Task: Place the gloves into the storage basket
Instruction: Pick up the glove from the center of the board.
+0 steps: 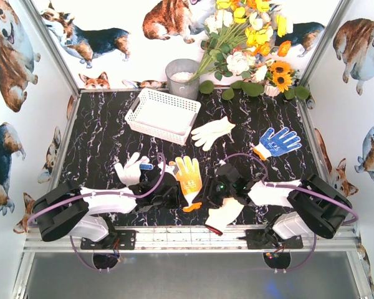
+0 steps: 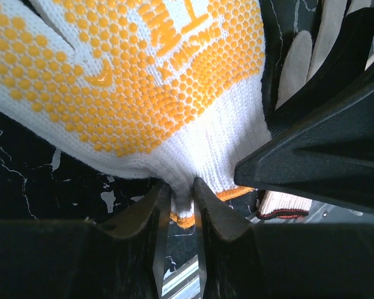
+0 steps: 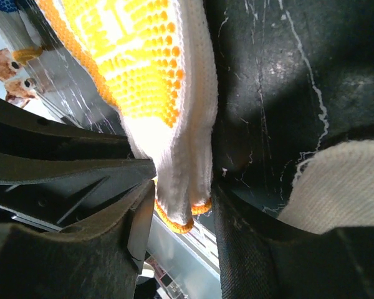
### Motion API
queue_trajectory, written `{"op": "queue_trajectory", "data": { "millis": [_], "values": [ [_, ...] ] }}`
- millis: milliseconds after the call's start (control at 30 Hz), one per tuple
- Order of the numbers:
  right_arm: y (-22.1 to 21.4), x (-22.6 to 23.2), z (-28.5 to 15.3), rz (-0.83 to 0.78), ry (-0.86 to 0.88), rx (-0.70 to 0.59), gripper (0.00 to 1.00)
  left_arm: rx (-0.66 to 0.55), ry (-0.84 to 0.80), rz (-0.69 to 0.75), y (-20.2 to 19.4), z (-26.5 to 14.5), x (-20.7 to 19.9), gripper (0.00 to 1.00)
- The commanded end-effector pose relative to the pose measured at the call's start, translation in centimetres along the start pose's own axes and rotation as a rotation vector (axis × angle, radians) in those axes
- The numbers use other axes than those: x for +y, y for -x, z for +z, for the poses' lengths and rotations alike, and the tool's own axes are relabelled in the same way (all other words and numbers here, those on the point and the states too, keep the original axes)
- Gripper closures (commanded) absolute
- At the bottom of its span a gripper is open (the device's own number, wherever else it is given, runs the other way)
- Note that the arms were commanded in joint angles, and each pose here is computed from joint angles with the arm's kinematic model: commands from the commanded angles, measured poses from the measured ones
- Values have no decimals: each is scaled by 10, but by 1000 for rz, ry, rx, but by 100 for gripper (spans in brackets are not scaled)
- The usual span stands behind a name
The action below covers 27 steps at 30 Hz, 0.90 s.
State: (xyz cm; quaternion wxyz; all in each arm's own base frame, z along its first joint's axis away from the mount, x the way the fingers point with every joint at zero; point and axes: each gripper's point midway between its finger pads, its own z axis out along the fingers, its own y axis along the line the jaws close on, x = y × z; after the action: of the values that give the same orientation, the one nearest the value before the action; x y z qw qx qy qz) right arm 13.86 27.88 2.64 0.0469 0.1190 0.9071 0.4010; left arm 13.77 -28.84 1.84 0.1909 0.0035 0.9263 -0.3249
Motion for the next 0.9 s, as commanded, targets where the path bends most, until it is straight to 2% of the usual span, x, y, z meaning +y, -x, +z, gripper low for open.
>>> {"op": "queue_trajectory", "data": {
  "millis": [0, 167, 433, 600, 733, 867],
  "values": [
    [-4, -20, 3, 46, -59, 2, 54, 70, 191, 35, -25, -2, 49, 85],
    [-3, -17, 1, 65, -48, -6, 46, 50, 218, 37, -23, -8, 53, 87],
    [-2, -22, -6, 95, -61, -43, 41, 29, 215, 25, -22, -11, 54, 90],
    [-6, -15, 2, 87, -55, -4, 43, 39, 199, 37, -22, -7, 46, 91],
    [-16, -20, 9, 115, -68, 18, 54, 36, 203, 38, -22, -7, 45, 91],
    [-21, -33, 9, 147, -102, 9, 56, 26, 203, 35, -21, -8, 44, 91]
  ]
}}
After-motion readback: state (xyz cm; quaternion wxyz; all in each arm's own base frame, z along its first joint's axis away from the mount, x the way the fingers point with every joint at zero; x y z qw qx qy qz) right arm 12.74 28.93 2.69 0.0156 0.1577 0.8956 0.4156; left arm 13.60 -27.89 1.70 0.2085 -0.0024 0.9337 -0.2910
